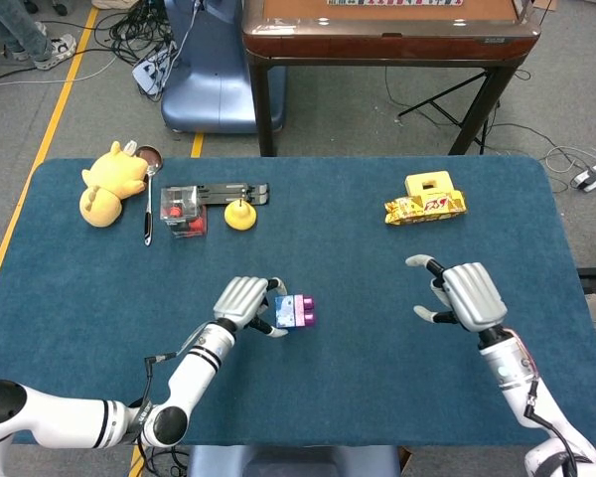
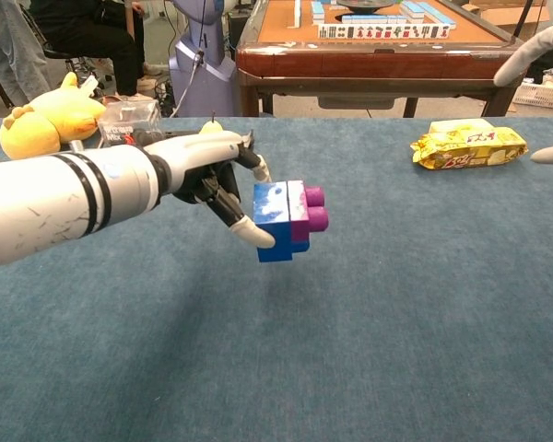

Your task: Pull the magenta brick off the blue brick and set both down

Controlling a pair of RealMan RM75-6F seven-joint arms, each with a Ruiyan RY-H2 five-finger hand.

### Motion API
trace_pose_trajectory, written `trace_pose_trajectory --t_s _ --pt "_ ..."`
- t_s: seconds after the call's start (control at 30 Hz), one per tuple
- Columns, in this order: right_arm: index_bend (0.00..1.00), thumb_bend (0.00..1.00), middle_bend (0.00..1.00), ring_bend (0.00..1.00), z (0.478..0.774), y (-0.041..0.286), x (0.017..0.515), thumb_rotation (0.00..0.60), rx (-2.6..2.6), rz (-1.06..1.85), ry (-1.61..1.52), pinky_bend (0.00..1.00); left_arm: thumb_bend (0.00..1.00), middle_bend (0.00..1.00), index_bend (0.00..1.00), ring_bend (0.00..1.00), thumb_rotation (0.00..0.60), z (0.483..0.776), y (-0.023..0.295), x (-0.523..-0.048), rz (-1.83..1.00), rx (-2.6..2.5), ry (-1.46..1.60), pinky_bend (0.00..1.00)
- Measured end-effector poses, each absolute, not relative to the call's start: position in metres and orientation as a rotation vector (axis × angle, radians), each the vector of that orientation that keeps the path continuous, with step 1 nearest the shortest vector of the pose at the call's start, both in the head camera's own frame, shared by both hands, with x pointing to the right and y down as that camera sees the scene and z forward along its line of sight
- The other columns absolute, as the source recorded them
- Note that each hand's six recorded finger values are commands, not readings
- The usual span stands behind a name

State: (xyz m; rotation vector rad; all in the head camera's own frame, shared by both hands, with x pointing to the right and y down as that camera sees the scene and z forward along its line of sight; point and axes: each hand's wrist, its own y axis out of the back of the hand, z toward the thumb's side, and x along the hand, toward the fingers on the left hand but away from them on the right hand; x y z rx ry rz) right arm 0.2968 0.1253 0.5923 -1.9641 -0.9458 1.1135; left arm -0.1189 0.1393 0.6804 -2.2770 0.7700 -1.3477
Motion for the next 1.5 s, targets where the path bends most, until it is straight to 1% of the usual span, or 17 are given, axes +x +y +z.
trace_pose_trajectory --t_s 0.43,0.63,0.93,1.3,1.5 --pt "0.32 0.00 1.00 1.00 0.606 0.117 0.247 0.600 -2.140 1.064 -0.934 1.00 0.02 1.00 0.64 0.93 0.539 0.677 0.125 -0.120 -1.334 -2.291 0.971 1.00" --pt "0.27 0.00 1.00 1.00 0.612 0.113 0.233 0.600 -2.213 1.062 -0.954 1.00 0.02 1.00 0.64 0.93 0.544 0.675 0.123 -0.120 -1.329 -2.299 1.019 1.00" --pt "0.26 0.00 1.00 1.00 0.620 0.107 0.210 0.600 -2.303 1.042 -0.981 1.00 0.03 1.00 0.64 0.94 0.551 0.672 0.119 -0.119 -1.331 -2.315 1.108 1.00" --pt "0.26 0.00 1.00 1.00 0.627 0.103 0.194 0.600 -2.354 1.010 -1.026 1.00 0.03 1.00 0.65 0.94 0.552 0.670 0.117 -0.121 -1.326 -2.339 1.231 1.00" --pt "0.26 0.00 1.00 1.00 0.632 0.101 0.188 0.600 -2.381 0.994 -1.061 1.00 0.03 1.00 0.65 0.95 0.566 0.666 0.116 -0.121 -1.303 -2.341 1.271 1.00"
